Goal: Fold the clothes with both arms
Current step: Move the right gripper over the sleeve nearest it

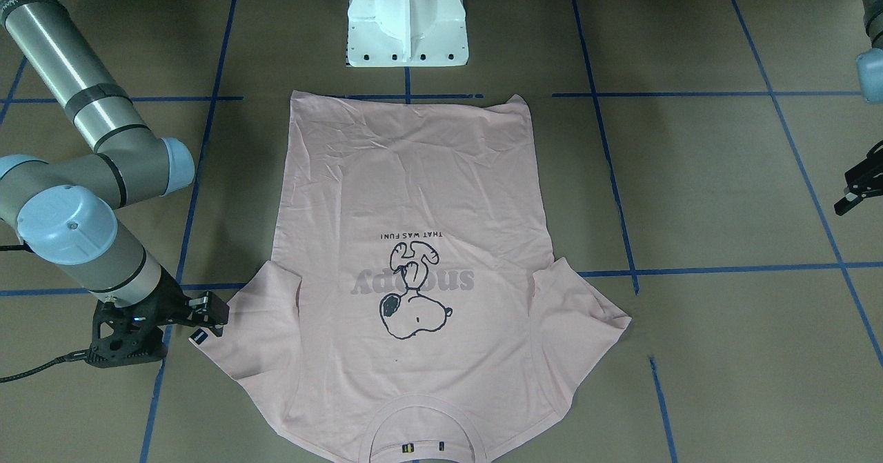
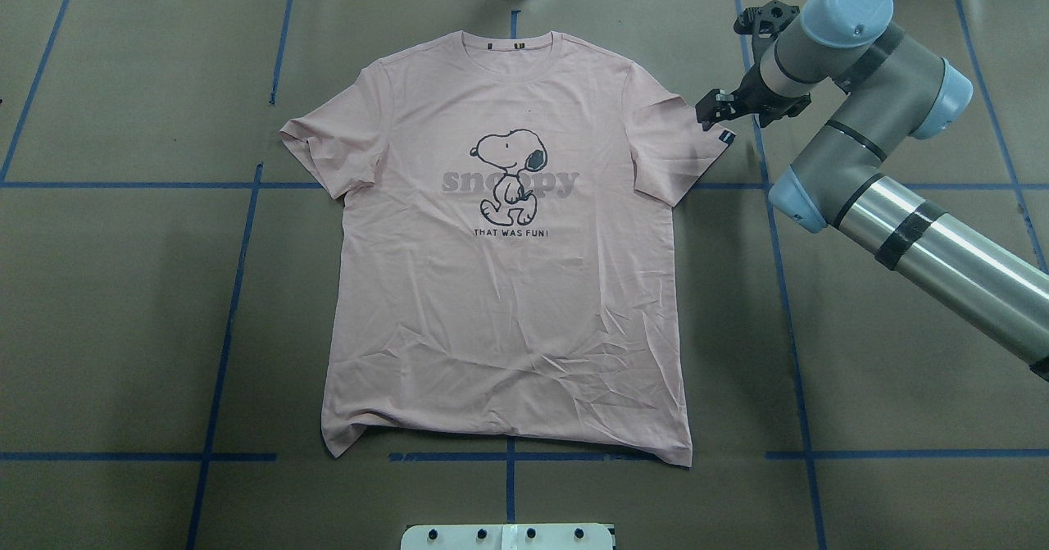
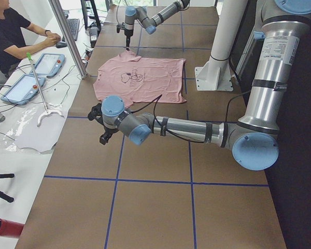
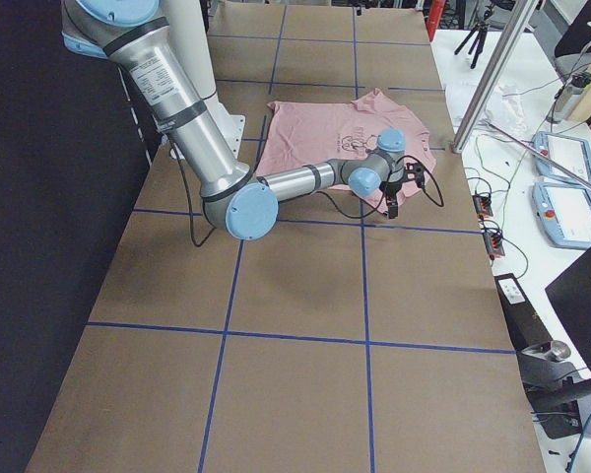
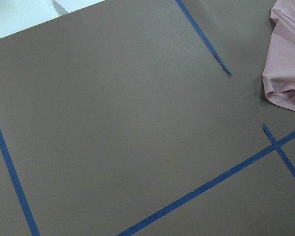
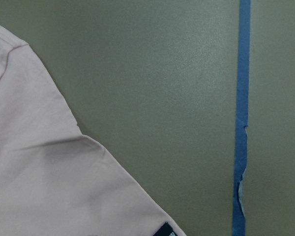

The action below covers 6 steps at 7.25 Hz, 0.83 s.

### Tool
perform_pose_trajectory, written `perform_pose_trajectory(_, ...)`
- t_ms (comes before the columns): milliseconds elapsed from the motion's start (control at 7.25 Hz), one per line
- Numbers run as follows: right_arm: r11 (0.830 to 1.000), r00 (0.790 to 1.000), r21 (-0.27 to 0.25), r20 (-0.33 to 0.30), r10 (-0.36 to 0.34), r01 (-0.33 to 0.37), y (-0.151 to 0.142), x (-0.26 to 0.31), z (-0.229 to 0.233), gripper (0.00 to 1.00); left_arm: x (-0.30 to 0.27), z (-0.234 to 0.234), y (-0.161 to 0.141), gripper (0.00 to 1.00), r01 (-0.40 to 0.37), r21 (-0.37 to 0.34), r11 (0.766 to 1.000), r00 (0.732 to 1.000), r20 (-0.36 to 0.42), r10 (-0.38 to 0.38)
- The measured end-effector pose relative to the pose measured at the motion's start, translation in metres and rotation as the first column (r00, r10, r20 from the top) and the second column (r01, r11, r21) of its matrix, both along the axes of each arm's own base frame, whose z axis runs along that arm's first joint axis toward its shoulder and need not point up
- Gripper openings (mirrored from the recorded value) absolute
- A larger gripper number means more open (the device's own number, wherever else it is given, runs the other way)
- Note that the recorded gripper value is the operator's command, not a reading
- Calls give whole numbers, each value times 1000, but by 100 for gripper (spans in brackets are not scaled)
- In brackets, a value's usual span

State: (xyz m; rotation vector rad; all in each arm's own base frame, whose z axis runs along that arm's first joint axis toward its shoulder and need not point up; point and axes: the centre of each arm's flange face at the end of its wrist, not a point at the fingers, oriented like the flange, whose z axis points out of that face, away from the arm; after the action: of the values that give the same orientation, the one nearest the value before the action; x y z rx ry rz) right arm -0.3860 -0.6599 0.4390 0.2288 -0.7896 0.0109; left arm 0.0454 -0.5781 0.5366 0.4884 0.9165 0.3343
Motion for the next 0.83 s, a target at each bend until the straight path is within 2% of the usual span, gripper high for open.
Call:
perform_pose_trajectory(552,1000,1000,-18,-21,-14,14,2,-11,14,94,0,0,0,100,-1,1,1000,1000,-1,1)
perform_pose_trajectory(690,1000,999,-24,-27,-18,18,2,-14,18,87,0,1,0,100,-2,1,1000,1000,0,2)
perform_pose_trajectory(828,999,999,-27,-28,-21,20,2,-15,19,71,0,1,0,100,-3,2,1000,1000,0,3)
